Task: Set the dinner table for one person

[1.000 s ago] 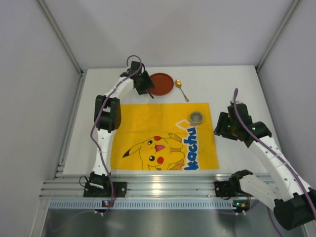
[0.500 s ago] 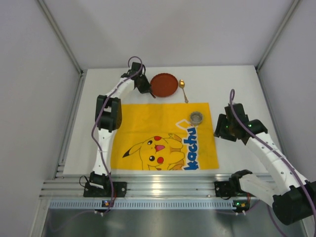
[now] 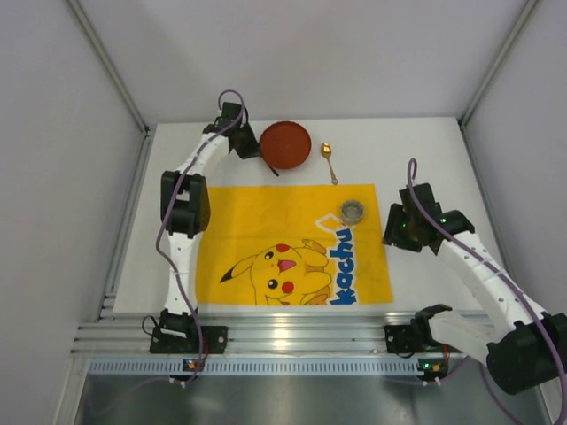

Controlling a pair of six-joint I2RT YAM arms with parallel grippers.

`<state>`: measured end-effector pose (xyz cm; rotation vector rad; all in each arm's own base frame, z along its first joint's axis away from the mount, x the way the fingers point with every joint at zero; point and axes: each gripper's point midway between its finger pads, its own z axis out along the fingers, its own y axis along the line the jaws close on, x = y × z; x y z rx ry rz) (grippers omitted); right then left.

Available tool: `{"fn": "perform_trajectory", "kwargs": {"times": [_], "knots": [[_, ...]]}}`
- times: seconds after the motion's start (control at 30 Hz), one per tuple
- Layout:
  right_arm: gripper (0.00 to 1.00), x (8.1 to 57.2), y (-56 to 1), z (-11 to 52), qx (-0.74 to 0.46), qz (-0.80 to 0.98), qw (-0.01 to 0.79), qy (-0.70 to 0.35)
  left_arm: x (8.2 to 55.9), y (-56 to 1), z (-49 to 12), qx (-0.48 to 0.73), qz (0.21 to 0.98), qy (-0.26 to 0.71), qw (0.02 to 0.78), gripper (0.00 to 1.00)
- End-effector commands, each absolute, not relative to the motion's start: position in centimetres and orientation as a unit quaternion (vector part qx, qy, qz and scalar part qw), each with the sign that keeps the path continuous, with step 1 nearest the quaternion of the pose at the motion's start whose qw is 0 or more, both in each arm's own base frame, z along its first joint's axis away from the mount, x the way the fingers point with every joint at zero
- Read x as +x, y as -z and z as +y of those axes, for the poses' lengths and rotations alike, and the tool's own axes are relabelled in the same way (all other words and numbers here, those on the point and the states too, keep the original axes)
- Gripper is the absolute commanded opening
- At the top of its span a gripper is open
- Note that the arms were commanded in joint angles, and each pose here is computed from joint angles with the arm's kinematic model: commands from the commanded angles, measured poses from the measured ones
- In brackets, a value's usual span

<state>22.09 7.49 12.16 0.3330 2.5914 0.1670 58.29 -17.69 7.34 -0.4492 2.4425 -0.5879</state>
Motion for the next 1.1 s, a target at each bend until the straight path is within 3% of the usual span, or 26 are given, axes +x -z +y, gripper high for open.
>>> {"fn": "perform_trajectory", "kwargs": {"times": [0.0,0.07,0.1,0.13,0.2,0.27,0.37,0.4,0.7,1.07], "knots": [[0.50,24.3,-14.3,8.0,0.122,0.944,0.297,-0.079,57.4,-17.6,-17.7,-0.121,0.888,0.257,0.362,0.00],[0.53,24.9,-14.6,8.1,0.118,0.943,0.302,-0.080,55.5,-19.7,-18.1,-0.100,0.884,0.271,0.367,0.00],[0.55,25.3,-15.1,8.4,0.114,0.941,0.307,-0.086,53.8,-17.8,-18.2,-0.097,0.896,0.263,0.344,0.00],[0.56,25.8,-15.4,8.7,0.108,0.939,0.313,-0.092,52.6,-19.8,-18.0,-0.083,0.892,0.259,0.362,0.00],[0.56,26.7,-15.9,9.4,0.100,0.939,0.314,-0.102,49.5,-17.5,-18.1,-0.073,0.907,0.244,0.335,0.00],[0.60,27.5,-16.0,9.8,0.093,0.940,0.312,-0.107,47.0,-18.8,-18.2,-0.056,0.907,0.244,0.340,0.00],[0.77,29.0,-16.9,10.5,0.081,0.936,0.322,-0.116,42.2,-17.2,-18.9,-0.040,0.918,0.244,0.310,0.00],[0.99,29.5,-17.6,10.7,0.078,0.933,0.330,-0.119,40.0,-15.3,-19.4,-0.032,0.928,0.238,0.287,0.00],[1.00,32.5,-18.8,12.3,0.044,0.930,0.339,-0.137,30.8,-10.7,-22.3,-0.021,0.948,0.202,0.247,0.00],[1.00,33.2,-19.6,12.6,0.029,0.926,0.347,-0.145,29.0,-8.1,-19.7,-0.047,0.961,0.127,0.242,0.00]]}}
